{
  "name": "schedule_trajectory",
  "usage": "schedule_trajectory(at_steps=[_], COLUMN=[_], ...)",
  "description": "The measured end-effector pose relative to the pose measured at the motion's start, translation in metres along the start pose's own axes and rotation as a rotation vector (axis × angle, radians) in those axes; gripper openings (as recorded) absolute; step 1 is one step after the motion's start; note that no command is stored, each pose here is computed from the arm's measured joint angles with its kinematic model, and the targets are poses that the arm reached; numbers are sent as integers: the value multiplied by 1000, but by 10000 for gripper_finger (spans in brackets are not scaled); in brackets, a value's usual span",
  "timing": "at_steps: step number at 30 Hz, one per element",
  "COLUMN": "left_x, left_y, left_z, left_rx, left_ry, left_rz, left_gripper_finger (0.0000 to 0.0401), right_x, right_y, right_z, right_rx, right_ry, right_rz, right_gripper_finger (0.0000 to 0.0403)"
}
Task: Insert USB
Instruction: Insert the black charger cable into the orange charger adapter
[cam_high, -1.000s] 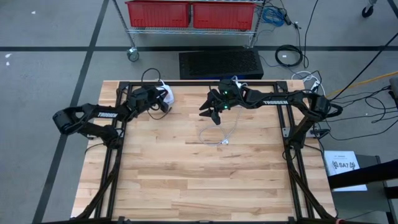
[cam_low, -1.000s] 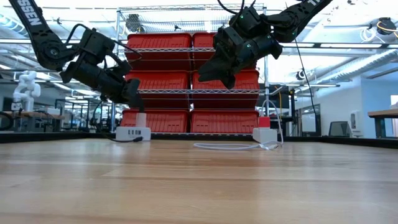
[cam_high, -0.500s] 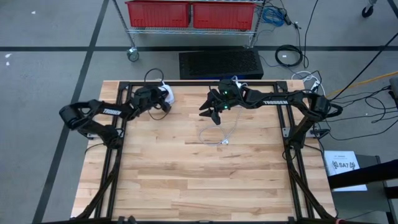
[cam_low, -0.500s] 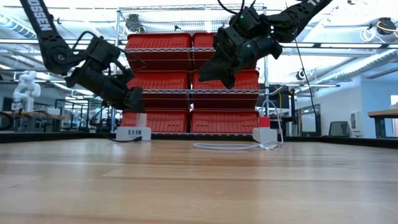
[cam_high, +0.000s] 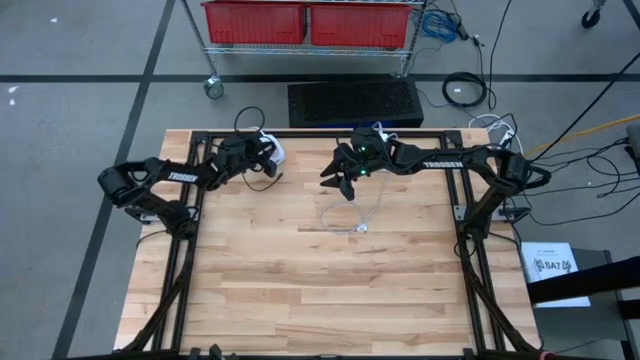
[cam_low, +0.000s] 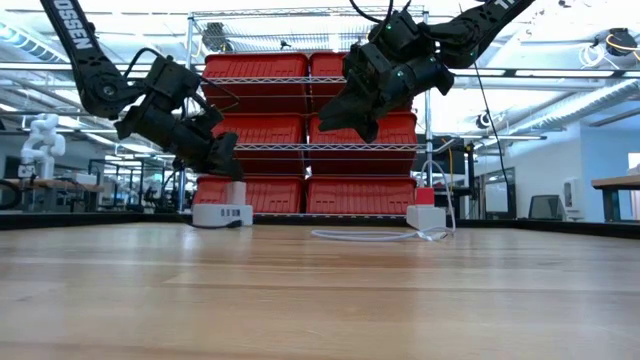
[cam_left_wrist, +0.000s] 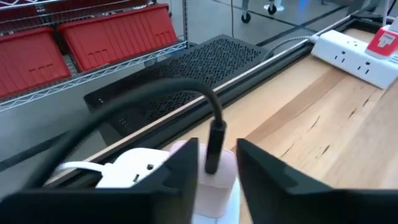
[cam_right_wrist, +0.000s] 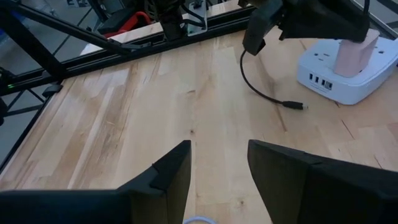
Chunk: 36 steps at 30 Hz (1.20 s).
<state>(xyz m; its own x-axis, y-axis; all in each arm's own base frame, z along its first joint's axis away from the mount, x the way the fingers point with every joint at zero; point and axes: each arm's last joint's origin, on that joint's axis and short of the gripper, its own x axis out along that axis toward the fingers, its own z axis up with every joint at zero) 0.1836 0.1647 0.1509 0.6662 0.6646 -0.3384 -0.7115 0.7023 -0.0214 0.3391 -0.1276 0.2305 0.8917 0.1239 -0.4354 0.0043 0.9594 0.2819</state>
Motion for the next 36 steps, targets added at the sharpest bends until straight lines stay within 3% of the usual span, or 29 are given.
schedule_trajectory(at_steps=[6, 11, 30, 36], left_x=[0, 0, 0, 0], left_y=[0, 0, 0, 1], left_z=[1, 5, 5, 3], left_rx=[-55, -57, 21, 32], left_ry=[-12, -50, -48, -21], left_rz=[-3, -3, 14, 48], left_gripper_finger=[183, 192, 10, 3], right_x=[0, 0, 0, 0], right_y=[0, 0, 0, 0], right_z=[0, 0, 0, 0], right_rx=[0, -3, -8, -8], right_ry=[0, 0, 0, 0], right_rz=[0, 1, 1, 1], right_gripper_finger=[150, 150, 150, 150])
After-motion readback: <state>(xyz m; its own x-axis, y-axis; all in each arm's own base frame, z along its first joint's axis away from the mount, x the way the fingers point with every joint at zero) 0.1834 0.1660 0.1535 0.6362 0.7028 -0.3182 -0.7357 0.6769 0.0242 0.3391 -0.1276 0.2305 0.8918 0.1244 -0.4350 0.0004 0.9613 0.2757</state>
